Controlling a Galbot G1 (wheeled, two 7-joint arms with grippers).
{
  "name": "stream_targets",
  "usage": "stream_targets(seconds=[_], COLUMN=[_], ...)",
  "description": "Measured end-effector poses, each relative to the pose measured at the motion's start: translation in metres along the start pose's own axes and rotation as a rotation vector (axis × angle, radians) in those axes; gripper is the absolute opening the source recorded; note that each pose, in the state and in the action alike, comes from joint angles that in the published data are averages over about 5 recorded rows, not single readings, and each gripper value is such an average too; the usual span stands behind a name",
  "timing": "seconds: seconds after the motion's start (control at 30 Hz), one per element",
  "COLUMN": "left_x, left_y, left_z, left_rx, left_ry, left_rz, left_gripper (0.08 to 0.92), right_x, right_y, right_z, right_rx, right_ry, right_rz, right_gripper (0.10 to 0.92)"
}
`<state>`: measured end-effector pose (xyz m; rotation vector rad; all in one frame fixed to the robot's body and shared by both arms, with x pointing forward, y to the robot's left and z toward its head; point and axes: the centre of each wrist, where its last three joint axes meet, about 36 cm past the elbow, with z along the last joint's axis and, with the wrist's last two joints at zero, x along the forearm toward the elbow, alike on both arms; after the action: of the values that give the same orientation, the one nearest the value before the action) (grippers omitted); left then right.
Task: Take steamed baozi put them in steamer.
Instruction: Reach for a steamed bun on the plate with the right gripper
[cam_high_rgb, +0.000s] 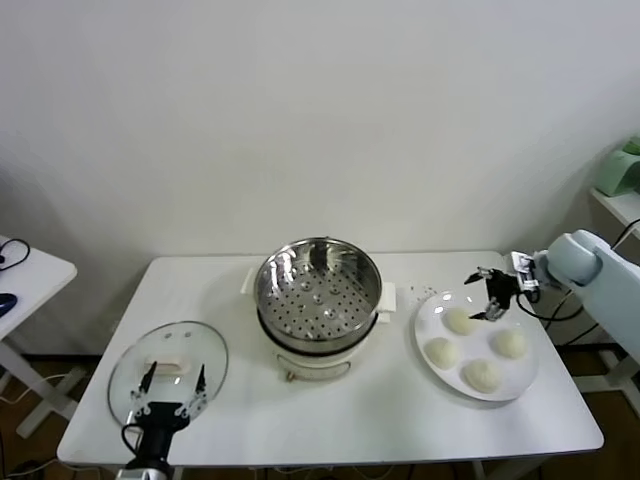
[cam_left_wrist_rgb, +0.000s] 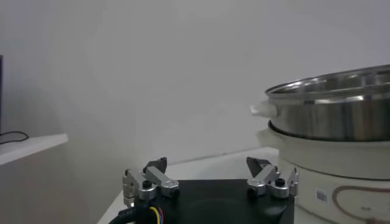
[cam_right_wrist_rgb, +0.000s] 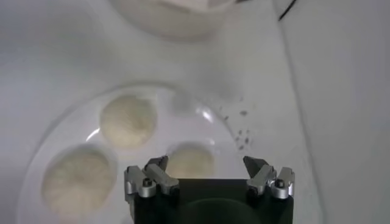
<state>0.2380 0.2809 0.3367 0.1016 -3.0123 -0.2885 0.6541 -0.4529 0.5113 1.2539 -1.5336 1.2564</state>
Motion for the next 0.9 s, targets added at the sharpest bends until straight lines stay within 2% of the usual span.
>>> stream_targets(seconds=[0.37, 0.9], left_x=[-0.005, -0.006], left_y=[0.004, 0.007], left_z=[-0.001, 0.006], left_rx=[0.000, -0.008], left_ry=[0.006, 0.021], left_rz=[-0.009, -0.022], left_gripper=[0.823, 0.823], right_x=[-0.032, -0.074], right_y=[-0.025, -0.029], right_z=[-0.013, -0.026], right_rx=[0.026, 0.026], right_ry=[0.091, 0.117], right_rz=[-0.059, -0.109], right_gripper=[0.823, 0.823])
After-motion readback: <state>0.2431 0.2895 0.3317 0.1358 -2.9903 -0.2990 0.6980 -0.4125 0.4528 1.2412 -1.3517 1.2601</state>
